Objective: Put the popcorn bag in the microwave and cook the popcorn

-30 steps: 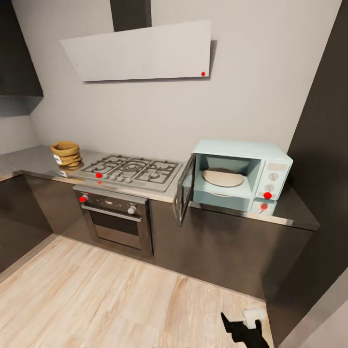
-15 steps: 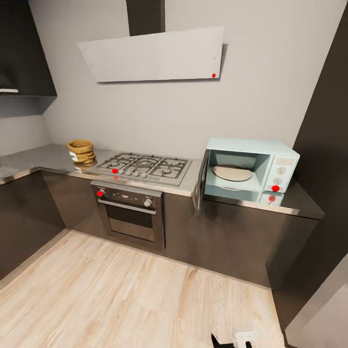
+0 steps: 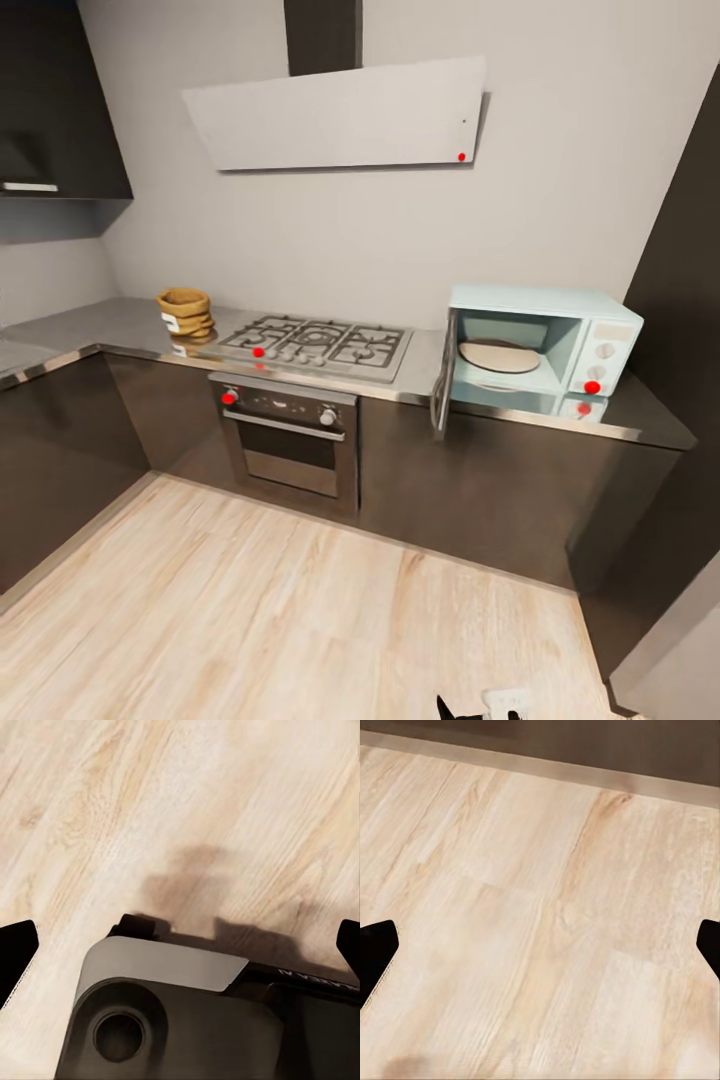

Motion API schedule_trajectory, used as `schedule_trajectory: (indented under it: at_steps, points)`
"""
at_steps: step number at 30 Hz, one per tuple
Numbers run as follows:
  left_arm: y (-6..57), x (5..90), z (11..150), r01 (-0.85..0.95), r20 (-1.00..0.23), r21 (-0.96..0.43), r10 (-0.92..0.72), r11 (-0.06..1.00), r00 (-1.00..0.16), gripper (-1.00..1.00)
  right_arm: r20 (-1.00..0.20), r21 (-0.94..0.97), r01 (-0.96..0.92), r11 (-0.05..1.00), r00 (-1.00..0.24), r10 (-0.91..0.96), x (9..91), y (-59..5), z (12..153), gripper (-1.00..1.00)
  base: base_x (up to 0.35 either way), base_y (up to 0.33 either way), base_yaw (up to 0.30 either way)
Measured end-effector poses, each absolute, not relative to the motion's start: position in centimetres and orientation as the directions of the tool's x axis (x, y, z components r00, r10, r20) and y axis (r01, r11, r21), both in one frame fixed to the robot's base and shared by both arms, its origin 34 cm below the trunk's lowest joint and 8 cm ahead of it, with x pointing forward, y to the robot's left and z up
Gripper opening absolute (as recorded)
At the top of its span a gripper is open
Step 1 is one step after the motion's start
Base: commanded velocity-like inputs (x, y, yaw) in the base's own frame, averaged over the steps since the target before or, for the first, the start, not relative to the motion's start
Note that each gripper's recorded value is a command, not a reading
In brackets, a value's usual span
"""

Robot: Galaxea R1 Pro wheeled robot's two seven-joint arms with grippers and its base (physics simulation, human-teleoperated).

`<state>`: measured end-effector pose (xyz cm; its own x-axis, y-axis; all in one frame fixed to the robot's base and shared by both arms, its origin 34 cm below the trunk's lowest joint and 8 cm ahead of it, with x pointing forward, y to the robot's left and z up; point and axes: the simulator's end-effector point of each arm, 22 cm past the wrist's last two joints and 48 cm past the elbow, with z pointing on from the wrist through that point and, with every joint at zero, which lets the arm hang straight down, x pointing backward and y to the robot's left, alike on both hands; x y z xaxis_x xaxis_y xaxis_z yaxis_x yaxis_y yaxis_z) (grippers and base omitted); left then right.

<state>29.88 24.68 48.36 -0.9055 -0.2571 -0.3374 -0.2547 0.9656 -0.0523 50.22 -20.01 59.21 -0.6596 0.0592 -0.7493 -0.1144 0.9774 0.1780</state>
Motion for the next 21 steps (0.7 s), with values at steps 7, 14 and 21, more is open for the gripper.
schedule_trajectory:
  at_steps: [7,14,21]
  points:
    - [24.1,29.9,48.7,-0.268,-0.334,-0.058,-0.271,0.962,-0.902,1.00,-0.749,0.178,-0.113,0.977,-0.660,0.060,50.2,-20.0,59.5,1.00,0.015,0.043,0.000]
    - [24.5,30.6,49.8,-0.270,-0.341,-0.058,-0.273,0.961,-0.899,1.00,-0.749,0.178,-0.113,0.977,-0.660,0.060,50.2,-20.0,60.6,1.00,0.001,0.001,0.000]
    - [24.8,30.8,50.9,-0.268,-0.345,-0.058,-0.271,0.962,-0.899,1.00,-0.749,0.178,-0.114,0.977,-0.660,0.060,50.1,-20.0,61.7,1.00,0.239,0.061,0.000]
